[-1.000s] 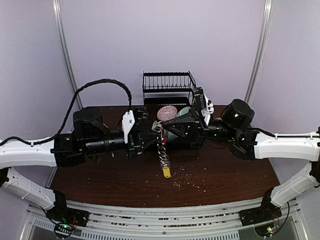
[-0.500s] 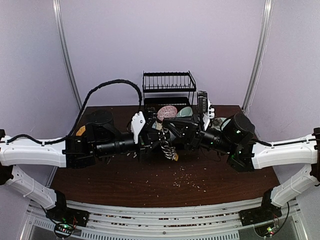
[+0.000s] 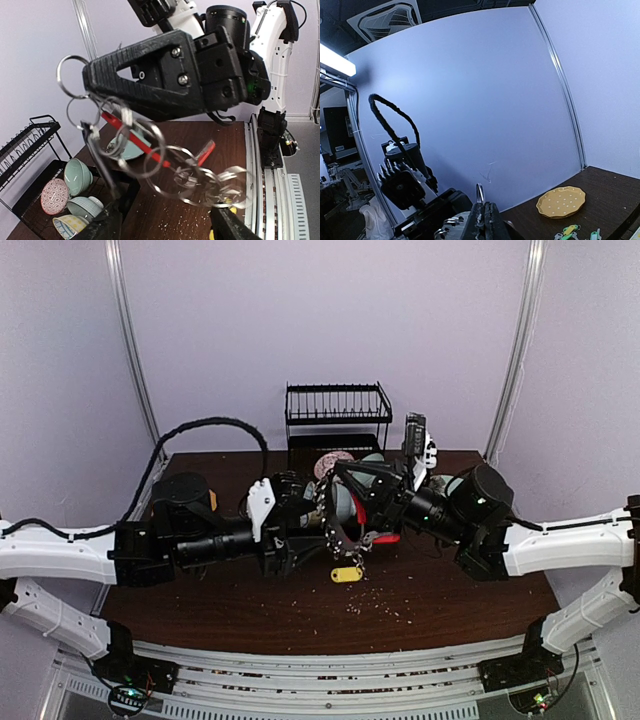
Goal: Put the keys on the keyring
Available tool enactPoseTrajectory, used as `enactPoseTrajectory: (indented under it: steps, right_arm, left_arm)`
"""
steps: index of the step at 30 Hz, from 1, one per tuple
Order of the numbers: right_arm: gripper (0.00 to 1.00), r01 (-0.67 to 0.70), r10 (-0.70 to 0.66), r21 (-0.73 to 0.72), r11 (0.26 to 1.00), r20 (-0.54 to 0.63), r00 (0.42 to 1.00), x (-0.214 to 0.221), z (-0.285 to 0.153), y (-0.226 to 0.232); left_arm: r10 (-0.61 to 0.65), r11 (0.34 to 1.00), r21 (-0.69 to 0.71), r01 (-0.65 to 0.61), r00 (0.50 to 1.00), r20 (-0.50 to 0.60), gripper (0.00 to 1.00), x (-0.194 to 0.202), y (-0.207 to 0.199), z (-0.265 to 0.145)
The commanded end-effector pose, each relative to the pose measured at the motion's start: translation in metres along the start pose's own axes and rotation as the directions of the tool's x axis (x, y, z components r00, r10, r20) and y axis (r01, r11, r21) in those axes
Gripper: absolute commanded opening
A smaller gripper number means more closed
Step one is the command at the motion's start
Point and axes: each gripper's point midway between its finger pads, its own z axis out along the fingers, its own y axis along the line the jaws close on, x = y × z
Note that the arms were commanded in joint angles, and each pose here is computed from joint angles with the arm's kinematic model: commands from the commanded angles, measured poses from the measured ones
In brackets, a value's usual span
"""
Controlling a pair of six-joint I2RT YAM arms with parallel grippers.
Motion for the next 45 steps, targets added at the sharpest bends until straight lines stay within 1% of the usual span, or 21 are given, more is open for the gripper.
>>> enactPoseTrajectory:
  steps: [1,3,6,7,9,11,13,16,18,20,22,23,25,27,29,32,36,38,41,43,45]
  right_arm:
    - [0.0,0.09,-0.09,-0.035,0.995,-0.008,0.996,-0.012,-0.008,0.009]
    - [0.0,0.115,-0.115,0.001,0.993,-0.044,0.992,-0.007,-0.01,0.003]
    - [0.0,0.155,-0.151,0.066,0.986,-0.06,0.987,-0.009,-0.015,-0.006]
    - [0.0,0.159,-0.153,0.097,0.982,-0.068,0.986,-0.009,-0.016,-0.011]
    - [0.0,0.158,-0.148,0.181,0.971,-0.065,0.987,-0.012,-0.019,-0.023]
    - [0.0,0.155,-0.143,0.238,0.959,-0.066,0.988,-0.012,-0.02,-0.03]
    - [0.0,0.151,-0.139,0.263,0.953,-0.063,0.988,-0.01,-0.02,-0.03]
    - [0.0,0.154,-0.135,0.321,0.935,-0.083,0.987,-0.006,-0.02,-0.035]
    - [0.0,0.165,-0.141,0.341,0.926,-0.093,0.986,-0.003,-0.019,-0.034]
    - [0.0,0.173,-0.149,0.319,0.932,-0.1,0.984,0.001,-0.018,-0.029]
    - [0.0,0.183,-0.164,0.271,0.945,-0.091,0.982,0.0,-0.017,-0.02]
    - [0.0,0.177,-0.157,0.288,0.941,-0.092,0.983,-0.001,-0.018,-0.023]
    - [0.0,0.171,-0.144,0.373,0.912,-0.099,0.985,-0.003,-0.024,-0.036]
    - [0.0,0.166,-0.145,0.428,0.888,-0.082,0.986,-0.009,-0.03,-0.044]
    - [0.0,0.148,-0.137,0.478,0.866,-0.059,0.989,-0.014,-0.035,-0.051]
    - [0.0,0.154,-0.144,0.473,0.867,-0.056,0.988,-0.017,-0.031,-0.048]
    - [0.0,0.17,-0.157,0.43,0.887,-0.066,0.985,-0.014,-0.024,-0.038]
    - [0.0,0.173,-0.159,0.421,0.89,-0.068,0.985,-0.014,-0.022,-0.036]
    - [0.0,0.177,-0.164,0.399,0.9,-0.068,0.984,-0.015,-0.02,-0.031]
    - [0.0,0.174,-0.164,0.384,0.907,-0.06,0.985,-0.017,-0.019,-0.029]
    - [0.0,0.172,-0.162,0.38,0.909,-0.058,0.985,-0.017,-0.018,-0.027]
  left_arm:
    - [0.041,0.999,0.018,-0.042,0.997,0.058,0.69,-0.014,-0.005,-0.03]
    - [0.035,0.999,-0.01,-0.035,0.997,0.074,0.72,-0.019,0.0,-0.042]
    - [0.021,0.999,-0.031,-0.019,0.997,0.078,0.73,-0.024,0.005,-0.049]
    - [0.001,0.999,-0.05,0.003,0.996,0.084,0.72,-0.026,0.009,-0.049]
    - [-0.059,0.994,-0.091,0.068,0.993,0.1,0.65,-0.031,0.018,-0.043]
    - [-0.106,0.99,-0.079,0.116,0.987,0.119,0.58,-0.031,0.017,-0.032]
    - [-0.144,0.986,-0.057,0.154,0.977,0.156,0.54,-0.034,0.014,-0.024]
    - [-0.15,0.987,-0.022,0.157,0.972,0.178,0.53,-0.038,0.009,-0.013]
    - [-0.152,0.987,-0.026,0.159,0.973,0.176,0.57,-0.039,0.01,-0.005]
    - [-0.149,0.988,-0.014,0.154,0.972,0.184,0.58,-0.04,0.008,0.0]
    - [-0.149,0.987,-0.031,0.157,0.971,0.188,0.57,-0.04,0.011,0.003]
    - [-0.15,0.986,-0.048,0.161,0.971,0.186,0.56,-0.039,0.014,0.003]
    - [-0.154,0.984,-0.066,0.167,0.973,0.17,0.56,-0.035,0.016,0.004]
    - [-0.157,0.985,-0.042,0.165,0.976,0.151,0.55,-0.031,0.012,0.009]
    - [-0.16,0.987,-0.01,0.163,0.977,0.139,0.56,-0.027,0.005,0.013]
    - [-0.158,0.986,-0.034,0.164,0.978,0.134,0.6,-0.02,0.008,0.019]
    - [-0.132,0.967,-0.205,0.151,0.986,0.106,0.59,-0.012,0.037,0.022]
    - [-0.111,0.956,-0.262,0.132,0.989,0.094,0.6,-0.011,0.047,0.021]
    - [-0.097,0.953,-0.279,0.12,0.991,0.097,0.64,-0.009,0.051,0.021]
    - [-0.108,0.954,-0.273,0.123,0.992,0.071,0.64,-0.003,0.052,0.028]
    - [-0.116,0.961,-0.246,0.125,0.992,0.05,0.58,0.001,0.048,0.036]
